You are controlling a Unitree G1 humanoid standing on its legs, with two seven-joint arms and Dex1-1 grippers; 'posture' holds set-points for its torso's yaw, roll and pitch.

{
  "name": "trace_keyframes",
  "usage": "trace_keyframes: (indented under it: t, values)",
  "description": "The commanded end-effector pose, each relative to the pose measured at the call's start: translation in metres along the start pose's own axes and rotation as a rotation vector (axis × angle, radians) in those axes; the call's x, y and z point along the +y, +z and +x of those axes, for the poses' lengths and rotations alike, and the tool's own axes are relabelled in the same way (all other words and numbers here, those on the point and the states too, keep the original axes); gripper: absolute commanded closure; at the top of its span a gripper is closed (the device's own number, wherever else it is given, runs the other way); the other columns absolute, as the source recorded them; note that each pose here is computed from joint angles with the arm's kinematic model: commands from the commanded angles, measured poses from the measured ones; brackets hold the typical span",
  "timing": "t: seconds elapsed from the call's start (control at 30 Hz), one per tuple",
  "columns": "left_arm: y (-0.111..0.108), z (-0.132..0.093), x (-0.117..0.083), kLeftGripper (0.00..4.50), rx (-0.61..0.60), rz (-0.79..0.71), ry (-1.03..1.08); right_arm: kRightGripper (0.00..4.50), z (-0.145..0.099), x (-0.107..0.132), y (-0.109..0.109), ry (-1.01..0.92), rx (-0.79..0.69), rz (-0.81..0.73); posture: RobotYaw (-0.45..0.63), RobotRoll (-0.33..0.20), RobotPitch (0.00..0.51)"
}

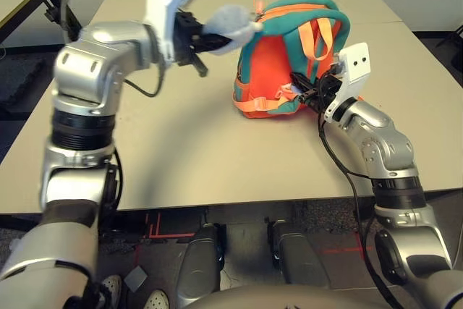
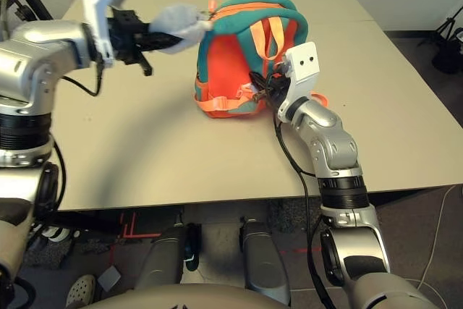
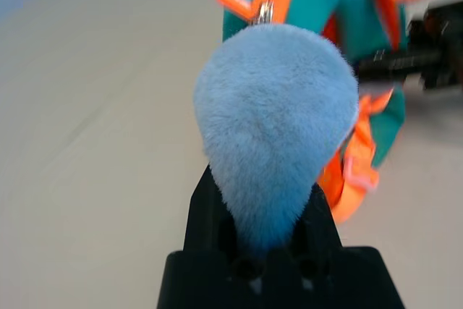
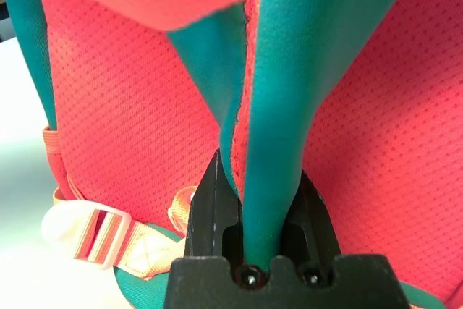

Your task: Put the pencil case into the backpack and zip it.

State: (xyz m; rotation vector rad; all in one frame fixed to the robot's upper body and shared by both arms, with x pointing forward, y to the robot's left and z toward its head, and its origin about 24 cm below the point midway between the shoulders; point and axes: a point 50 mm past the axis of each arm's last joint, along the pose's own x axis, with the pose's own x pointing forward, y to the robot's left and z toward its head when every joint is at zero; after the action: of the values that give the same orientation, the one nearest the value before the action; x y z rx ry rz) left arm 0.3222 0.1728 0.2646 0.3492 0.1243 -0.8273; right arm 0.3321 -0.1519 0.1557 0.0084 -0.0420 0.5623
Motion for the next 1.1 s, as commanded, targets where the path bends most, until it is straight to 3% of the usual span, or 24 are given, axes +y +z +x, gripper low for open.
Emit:
trace_keyframes:
  t: [0.03,0.5,0.83,0.97,1.1]
  values:
    - [-0.017,-0.015,0.009,4.21,0.043,-0.05,0.058,4.31,0.0,-0.004,-0.015,-0.017,0.079,0.005,-0.08,0.0,0.128]
    - [-0.105,0.011,-0.01,4.21,0.238,-0.217,-0.009,4.31,0.005,-0.004,-0.012,-0.002,0.074,-0.003,-0.08,0.0,0.112]
    - [-0.156,0.037,-0.026,4.21,0.365,-0.234,-0.098,4.31,0.005,-0.004,-0.011,-0.006,0.07,-0.005,-0.09,0.0,0.111]
    - [-0.159,0.04,-0.026,4.21,0.367,-0.23,-0.102,4.31,0.005,-0.004,-0.01,-0.009,0.069,-0.006,-0.09,0.0,0.112]
    - [-0.145,0.045,-0.023,4.21,0.273,-0.241,-0.096,4.31,0.004,-0.005,-0.009,-0.011,0.068,-0.008,-0.1,0.0,0.115]
